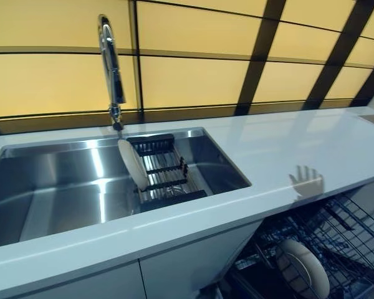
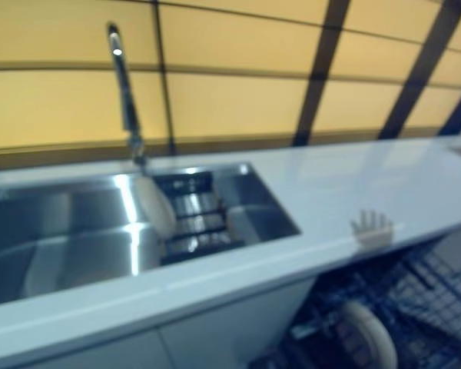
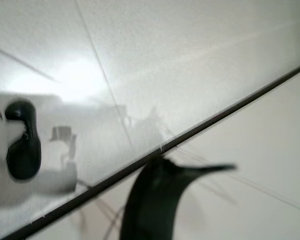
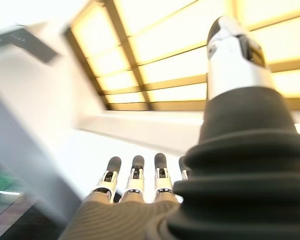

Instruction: Take plates into dishwasher

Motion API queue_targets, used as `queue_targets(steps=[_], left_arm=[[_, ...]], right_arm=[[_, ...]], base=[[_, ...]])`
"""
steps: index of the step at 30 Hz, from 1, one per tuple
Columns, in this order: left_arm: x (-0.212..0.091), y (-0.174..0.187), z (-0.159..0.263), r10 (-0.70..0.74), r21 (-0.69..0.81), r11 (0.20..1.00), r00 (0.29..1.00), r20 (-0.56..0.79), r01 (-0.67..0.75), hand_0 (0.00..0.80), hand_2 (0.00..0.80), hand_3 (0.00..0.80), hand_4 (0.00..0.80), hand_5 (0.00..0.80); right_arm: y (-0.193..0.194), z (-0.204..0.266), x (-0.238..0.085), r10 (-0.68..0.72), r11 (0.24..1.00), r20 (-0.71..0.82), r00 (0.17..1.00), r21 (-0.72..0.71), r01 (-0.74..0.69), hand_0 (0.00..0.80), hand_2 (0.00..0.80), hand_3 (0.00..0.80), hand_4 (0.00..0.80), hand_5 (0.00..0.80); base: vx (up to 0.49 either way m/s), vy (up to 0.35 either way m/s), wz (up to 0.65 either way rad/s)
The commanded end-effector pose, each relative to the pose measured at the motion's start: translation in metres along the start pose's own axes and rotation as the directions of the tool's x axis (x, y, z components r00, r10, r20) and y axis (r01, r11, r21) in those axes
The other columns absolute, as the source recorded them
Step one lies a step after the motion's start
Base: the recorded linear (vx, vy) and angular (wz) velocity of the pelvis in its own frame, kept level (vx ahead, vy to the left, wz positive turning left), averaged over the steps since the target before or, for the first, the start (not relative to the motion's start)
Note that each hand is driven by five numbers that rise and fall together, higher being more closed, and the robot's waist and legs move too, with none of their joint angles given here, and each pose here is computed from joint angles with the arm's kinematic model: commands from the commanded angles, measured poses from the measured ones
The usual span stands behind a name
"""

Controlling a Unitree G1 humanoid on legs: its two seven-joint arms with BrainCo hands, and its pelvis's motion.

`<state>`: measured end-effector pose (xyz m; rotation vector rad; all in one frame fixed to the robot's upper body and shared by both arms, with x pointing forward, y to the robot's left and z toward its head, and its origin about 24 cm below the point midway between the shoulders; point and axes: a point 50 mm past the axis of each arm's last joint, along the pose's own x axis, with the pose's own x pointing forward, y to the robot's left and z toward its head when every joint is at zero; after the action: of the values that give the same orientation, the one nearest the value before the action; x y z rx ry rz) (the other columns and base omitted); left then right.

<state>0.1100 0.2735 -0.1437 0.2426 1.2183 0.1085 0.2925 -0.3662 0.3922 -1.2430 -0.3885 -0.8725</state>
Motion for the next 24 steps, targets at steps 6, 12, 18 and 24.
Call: queue_targets(steps=[6, 12, 18, 24], left_arm=[[-0.001, 0.017, 0.015, 0.061, 0.230, 0.971, 0.998, 0.033, -0.067, 0.000, 0.000, 0.000, 0.000, 0.000], [-0.002, 0.023, 0.034, 0.072, 0.269, 0.959, 0.994, 0.078, -0.091, 0.000, 0.000, 0.000, 0.000, 0.000], [-0.002, 0.021, 0.050, 0.059, 0.284, 0.955, 0.992, 0.113, -0.089, 0.000, 0.000, 0.000, 0.000, 0.000], [-0.002, 0.020, 0.065, 0.047, 0.264, 0.961, 0.990, 0.131, -0.081, 0.000, 0.000, 0.000, 0.000, 0.000]], right_arm=[[-0.018, 0.078, 0.003, -0.053, 0.966, 0.362, 0.931, -0.218, 0.139, 0.000, 0.000, 0.000, 0.000, 0.000], [0.009, 0.096, -0.009, -0.004, 0.948, 0.463, 0.886, -0.280, 0.150, 0.000, 0.000, 0.000, 0.000, 0.000], [0.014, 0.097, -0.017, 0.066, 0.904, 0.565, 0.823, -0.383, 0.191, 0.000, 0.000, 0.000, 0.000, 0.000], [0.017, 0.092, -0.019, 0.116, 0.896, 0.562, 0.819, -0.415, 0.158, 0.000, 0.000, 0.000, 0.000, 0.000]], base=[[0.010, 0.022, 0.24], [-0.014, 0.080, 0.50], [0.057, -0.002, 0.25], [0.000, -0.097, 0.66]])
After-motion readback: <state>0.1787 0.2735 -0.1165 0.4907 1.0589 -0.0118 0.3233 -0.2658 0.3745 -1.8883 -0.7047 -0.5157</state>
